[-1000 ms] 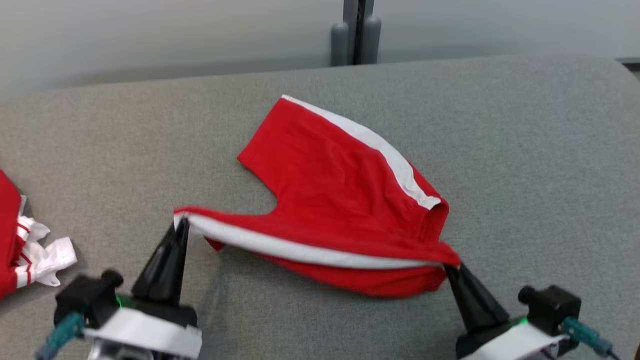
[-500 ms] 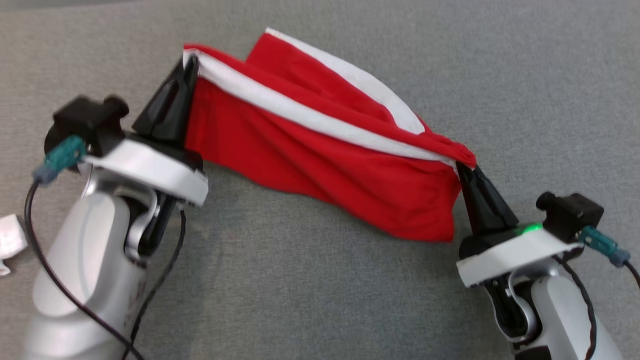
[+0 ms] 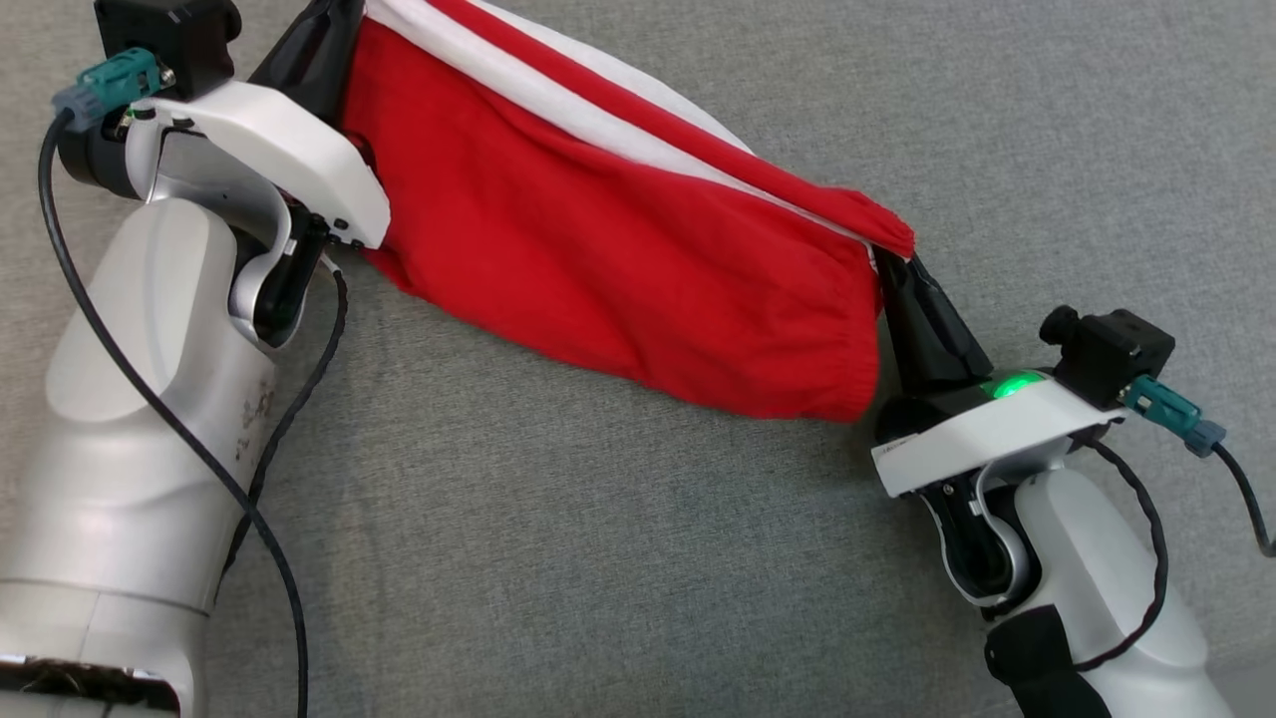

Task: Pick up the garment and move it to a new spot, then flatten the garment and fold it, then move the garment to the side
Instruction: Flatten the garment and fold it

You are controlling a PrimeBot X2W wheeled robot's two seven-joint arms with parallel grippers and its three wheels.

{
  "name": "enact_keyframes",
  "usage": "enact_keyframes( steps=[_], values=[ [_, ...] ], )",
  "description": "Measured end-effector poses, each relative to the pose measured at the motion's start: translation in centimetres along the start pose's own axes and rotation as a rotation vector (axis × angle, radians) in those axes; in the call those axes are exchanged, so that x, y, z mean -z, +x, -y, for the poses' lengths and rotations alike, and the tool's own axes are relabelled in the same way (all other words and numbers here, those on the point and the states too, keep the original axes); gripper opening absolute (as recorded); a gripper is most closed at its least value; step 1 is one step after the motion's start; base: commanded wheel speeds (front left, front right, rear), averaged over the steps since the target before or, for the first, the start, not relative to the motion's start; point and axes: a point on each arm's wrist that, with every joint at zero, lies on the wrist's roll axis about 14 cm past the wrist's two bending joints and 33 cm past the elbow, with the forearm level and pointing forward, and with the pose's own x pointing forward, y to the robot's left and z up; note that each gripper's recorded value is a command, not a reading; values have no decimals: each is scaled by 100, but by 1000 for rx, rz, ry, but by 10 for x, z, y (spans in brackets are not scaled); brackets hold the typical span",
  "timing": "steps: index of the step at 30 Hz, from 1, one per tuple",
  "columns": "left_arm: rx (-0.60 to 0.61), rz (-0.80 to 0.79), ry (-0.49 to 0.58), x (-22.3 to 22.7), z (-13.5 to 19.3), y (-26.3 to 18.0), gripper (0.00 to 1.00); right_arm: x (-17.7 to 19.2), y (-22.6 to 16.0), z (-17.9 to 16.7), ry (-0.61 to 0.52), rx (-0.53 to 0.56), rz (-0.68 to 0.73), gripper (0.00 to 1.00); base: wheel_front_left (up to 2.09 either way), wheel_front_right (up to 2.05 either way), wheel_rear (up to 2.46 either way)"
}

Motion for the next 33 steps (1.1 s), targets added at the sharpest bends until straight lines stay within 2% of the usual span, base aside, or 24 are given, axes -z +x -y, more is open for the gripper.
enact_keyframes(
  steps=[4,5,6,7,14,20,22,25,33],
  values=[
    [-3,-46,-44,18,2,11,0,3,3,1,-2,-4,-9,0,0,0,0],
    [-3,-50,-49,22,3,12,48,3,4,1,2,-4,-10,11,0,0,0],
    [-3,-50,-49,22,3,12,100,3,4,1,2,-4,-10,37,0,0,0],
    [-3,-51,-57,24,3,14,100,4,4,1,2,-4,-11,99,0,0,0],
    [13,4,-50,22,8,10,100,3,2,0,-44,-12,-9,100,0,0,0],
    [-12,78,-8,9,-2,-14,100,-31,-8,-4,-160,-20,100,100,0,0,0],
    [-33,144,0,-10,-4,-23,100,-43,-13,-5,-192,-20,139,100,0,0,0],
    [-70,218,29,-27,-10,-45,100,-62,-21,-9,-237,-21,197,100,0,0,0],
    [-147,264,54,-28,-11,-110,100,-88,-49,-8,-317,11,269,100,0,0,0]
  ],
)
